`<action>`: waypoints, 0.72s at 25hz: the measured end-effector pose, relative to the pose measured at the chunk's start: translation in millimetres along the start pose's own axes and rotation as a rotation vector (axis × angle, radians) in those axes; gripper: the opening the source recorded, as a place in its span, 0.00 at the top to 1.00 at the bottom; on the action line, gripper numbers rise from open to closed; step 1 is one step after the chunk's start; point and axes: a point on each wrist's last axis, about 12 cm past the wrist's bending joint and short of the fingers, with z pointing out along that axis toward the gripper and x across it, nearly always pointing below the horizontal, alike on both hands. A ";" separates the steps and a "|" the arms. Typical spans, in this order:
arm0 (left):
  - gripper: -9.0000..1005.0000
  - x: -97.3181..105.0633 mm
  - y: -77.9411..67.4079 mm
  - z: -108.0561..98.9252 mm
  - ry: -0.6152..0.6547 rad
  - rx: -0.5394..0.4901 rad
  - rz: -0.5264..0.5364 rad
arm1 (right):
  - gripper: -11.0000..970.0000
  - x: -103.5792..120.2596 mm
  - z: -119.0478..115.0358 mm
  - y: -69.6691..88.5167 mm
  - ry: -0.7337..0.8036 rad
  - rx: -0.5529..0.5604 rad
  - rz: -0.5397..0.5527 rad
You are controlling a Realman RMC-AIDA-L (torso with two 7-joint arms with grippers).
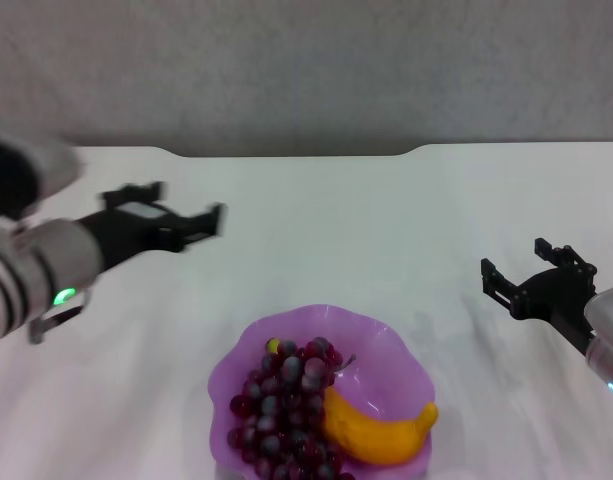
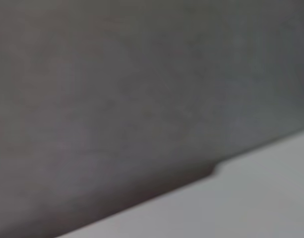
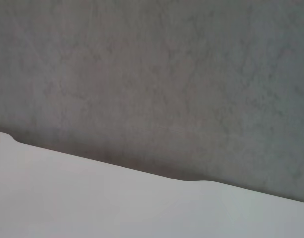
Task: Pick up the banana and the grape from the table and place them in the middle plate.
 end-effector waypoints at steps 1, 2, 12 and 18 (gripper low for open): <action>0.11 8.1 6.3 -0.2 -0.014 -0.030 -0.017 | 0.15 0.0 0.0 0.0 0.000 0.000 0.000; 0.11 16.8 12.2 -0.4 -0.030 -0.062 -0.037 | 0.15 -0.3 0.2 0.4 -0.001 -0.002 -0.001; 0.11 85.7 39.1 -17.3 -0.183 -0.093 -0.194 | 0.15 -0.3 1.0 0.9 0.001 -0.004 -0.011; 0.11 114.9 36.8 -32.4 -0.314 -0.134 -0.133 | 0.15 -0.2 0.9 1.5 0.001 -0.008 -0.017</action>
